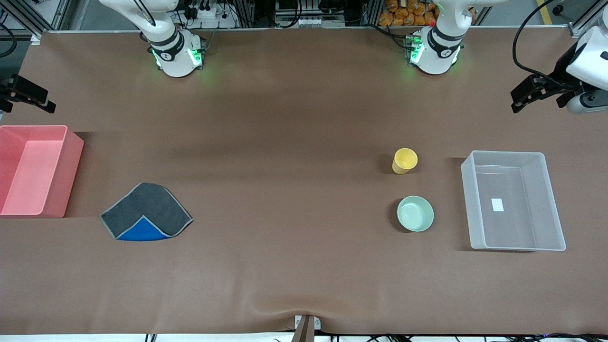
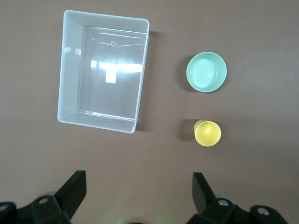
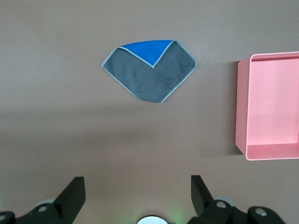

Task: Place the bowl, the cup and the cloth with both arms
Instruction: 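Reach the left gripper toward the yellow cup while the right gripper reaches the cloth, then grasp the yellow cup with the left gripper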

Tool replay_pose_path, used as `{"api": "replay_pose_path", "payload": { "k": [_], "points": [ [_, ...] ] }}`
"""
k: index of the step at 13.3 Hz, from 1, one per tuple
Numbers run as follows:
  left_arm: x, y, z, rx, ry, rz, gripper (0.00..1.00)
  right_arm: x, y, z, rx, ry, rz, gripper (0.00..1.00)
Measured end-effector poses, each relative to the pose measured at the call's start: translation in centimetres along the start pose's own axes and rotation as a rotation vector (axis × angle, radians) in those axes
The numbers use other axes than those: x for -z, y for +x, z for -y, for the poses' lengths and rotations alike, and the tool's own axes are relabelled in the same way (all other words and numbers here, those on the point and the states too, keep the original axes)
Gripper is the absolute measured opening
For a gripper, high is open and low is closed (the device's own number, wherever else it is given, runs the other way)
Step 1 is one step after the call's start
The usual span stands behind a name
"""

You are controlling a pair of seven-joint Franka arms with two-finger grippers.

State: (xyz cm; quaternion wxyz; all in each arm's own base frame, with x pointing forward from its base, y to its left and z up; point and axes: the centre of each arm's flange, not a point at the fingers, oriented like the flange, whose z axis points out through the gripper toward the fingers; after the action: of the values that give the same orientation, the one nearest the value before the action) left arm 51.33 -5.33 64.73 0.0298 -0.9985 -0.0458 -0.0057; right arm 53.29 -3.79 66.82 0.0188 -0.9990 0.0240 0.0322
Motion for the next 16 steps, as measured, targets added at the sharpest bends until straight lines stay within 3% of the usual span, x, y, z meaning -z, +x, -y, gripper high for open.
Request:
{"api": "replay_pose_path", "payload": {
  "k": [5, 8, 12, 16],
  "points": [
    [-0.2, 0.2, 0.8, 0.014, -0.002, 0.007, 1.00, -0.1, 0.0, 0.1, 0.002, 0.000, 0.005, 1.00],
    [-2.6, 1.0, 0.1, 0.006, -0.016, 0.048, 1.00, -0.1, -0.1, 0.2, 0.003, 0.000, 0.007, 1.00],
    [-12.0, 2.0, -3.8, -0.045, -0.026, 0.042, 1.00, -0.1, -0.1, 0.2, 0.005, 0.000, 0.009, 1.00],
    [-23.8, -0.9, -8.0, -0.070, -0.036, 0.015, 1.00, -0.3, 0.0, 0.3, 0.006, 0.000, 0.012, 1.00]
  ]
}}
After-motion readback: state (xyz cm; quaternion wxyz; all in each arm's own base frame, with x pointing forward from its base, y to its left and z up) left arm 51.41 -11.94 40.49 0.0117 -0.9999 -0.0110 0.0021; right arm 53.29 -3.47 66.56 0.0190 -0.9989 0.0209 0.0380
